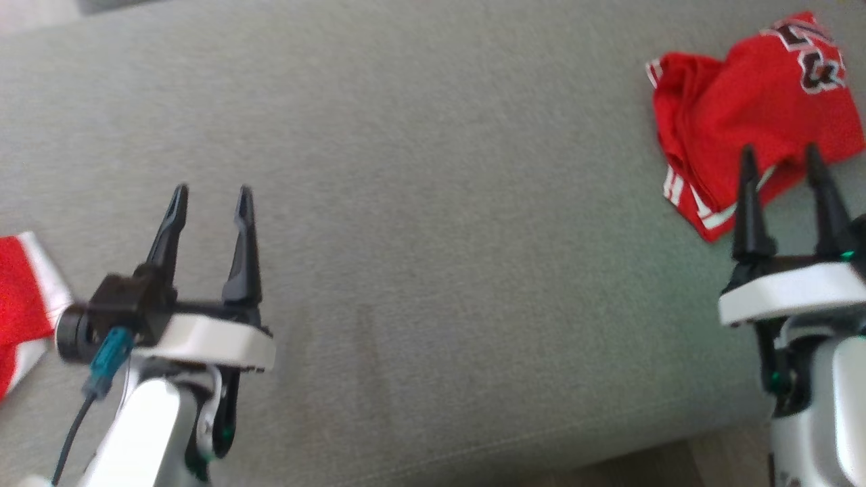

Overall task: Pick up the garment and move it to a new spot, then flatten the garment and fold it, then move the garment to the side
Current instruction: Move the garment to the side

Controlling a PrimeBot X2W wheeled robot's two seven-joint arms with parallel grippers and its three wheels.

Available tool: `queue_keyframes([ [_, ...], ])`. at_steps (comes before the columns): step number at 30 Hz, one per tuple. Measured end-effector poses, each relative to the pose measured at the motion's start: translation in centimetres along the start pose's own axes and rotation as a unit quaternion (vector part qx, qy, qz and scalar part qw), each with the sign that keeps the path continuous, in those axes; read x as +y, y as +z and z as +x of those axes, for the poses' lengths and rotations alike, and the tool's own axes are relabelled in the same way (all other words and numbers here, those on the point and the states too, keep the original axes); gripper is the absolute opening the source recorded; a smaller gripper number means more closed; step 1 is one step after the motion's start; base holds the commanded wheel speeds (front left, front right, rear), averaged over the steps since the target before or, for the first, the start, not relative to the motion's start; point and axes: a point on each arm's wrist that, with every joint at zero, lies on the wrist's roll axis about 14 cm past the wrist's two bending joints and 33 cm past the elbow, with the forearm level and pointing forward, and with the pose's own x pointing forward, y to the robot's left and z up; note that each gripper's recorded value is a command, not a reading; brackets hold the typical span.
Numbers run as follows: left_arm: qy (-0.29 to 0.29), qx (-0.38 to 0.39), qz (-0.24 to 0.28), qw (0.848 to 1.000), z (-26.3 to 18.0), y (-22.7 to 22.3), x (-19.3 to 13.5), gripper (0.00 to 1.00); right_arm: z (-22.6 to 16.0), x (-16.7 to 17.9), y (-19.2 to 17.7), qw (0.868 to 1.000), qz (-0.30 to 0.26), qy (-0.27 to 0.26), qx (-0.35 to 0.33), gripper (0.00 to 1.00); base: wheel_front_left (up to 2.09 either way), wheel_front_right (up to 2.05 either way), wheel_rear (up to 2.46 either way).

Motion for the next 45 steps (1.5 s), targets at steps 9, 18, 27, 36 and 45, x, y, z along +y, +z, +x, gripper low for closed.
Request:
queue_keyframes([
  [9, 0.082, -0.005, 0.019, 0.996, -5.9, 2.0, 4.0, 1.00, -1.7, 6.8, 2.1, 0.994, 0.028, 0.100, -0.028, 1.00, 0.00, 0.00, 0.00],
  [18, 0.112, -0.014, 0.035, 0.993, -10.7, 3.5, 5.2, 1.00, -4.5, 9.2, 2.1, 0.989, 0.034, 0.139, -0.024, 1.00, 0.00, 0.00, 0.00],
  [27, 0.116, -0.008, 0.032, 0.993, -13.5, 3.6, 4.6, 1.00, -7.3, 8.9, 0.9, 0.989, 0.047, 0.140, -0.006, 1.00, 0.00, 0.00, 0.00],
  [36, 0.113, -0.006, 0.031, 0.993, -13.6, 3.6, 4.3, 1.00, -7.7, 8.6, 0.7, 0.989, 0.047, 0.137, 0.000, 1.00, 0.00, 0.00, 0.00],
  [45, 0.107, -0.002, 0.026, 0.994, -13.3, 3.4, 3.9, 1.00, -7.7, 8.3, 0.5, 0.990, 0.047, 0.132, 0.003, 1.00, 0.00, 0.00, 0.00],
])
